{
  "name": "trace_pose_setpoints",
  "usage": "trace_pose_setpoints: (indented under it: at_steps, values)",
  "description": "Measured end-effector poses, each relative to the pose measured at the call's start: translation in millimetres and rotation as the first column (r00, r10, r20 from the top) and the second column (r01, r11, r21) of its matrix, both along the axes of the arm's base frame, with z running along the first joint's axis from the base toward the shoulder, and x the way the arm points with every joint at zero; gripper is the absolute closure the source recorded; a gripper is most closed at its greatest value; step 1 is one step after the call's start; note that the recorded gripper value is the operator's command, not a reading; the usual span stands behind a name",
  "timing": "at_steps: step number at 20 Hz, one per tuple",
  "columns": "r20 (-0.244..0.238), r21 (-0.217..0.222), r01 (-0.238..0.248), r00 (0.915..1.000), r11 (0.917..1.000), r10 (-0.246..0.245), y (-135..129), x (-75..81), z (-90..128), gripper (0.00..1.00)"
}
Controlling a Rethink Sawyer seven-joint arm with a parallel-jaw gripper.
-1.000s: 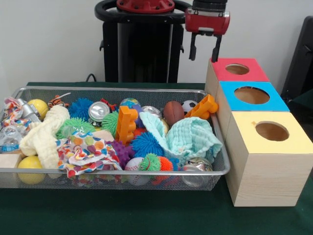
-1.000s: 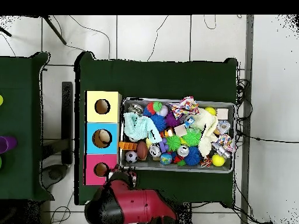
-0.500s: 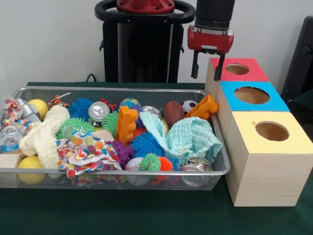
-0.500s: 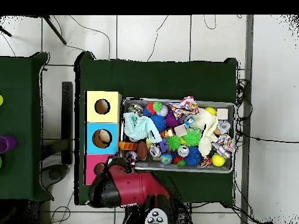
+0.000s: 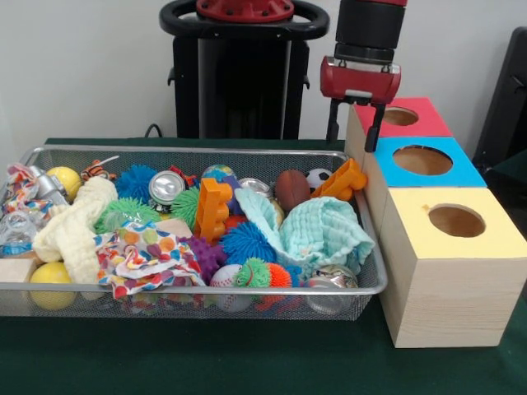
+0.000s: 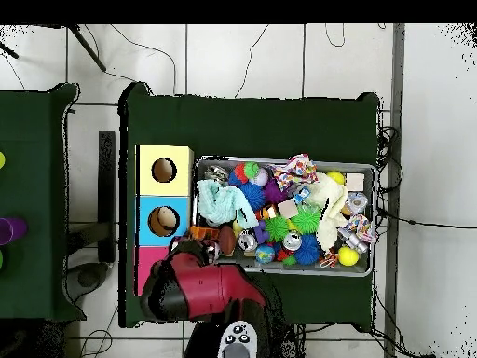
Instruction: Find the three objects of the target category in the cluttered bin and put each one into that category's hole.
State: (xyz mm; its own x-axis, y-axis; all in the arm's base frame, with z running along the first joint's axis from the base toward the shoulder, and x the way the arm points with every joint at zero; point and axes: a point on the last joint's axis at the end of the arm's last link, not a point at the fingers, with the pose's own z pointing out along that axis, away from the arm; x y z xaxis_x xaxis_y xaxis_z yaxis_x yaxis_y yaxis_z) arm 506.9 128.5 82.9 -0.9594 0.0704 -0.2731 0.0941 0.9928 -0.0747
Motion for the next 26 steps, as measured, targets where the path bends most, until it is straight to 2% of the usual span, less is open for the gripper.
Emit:
trace_pose_setpoints:
  at_steps: [3,6,12,19,26]
  values:
    - [0.022,0.004,0.006,0.9997,1.0,-0.007,-5,4.2,-6,0.0]
    - [0.022,0.013,0.038,0.999,0.9992,-0.038,-23,2.9,-28,0.0]
    - [0.092,0.054,0.079,0.9922,0.9954,-0.084,-49,22.0,-40,0.0]
    - [0.048,0.063,0.11,0.9924,0.9918,-0.114,-72,11.5,-62,0.0]
    - [0.02,0.062,0.095,0.9951,0.9935,-0.097,-79,0.1,-73,0.0]
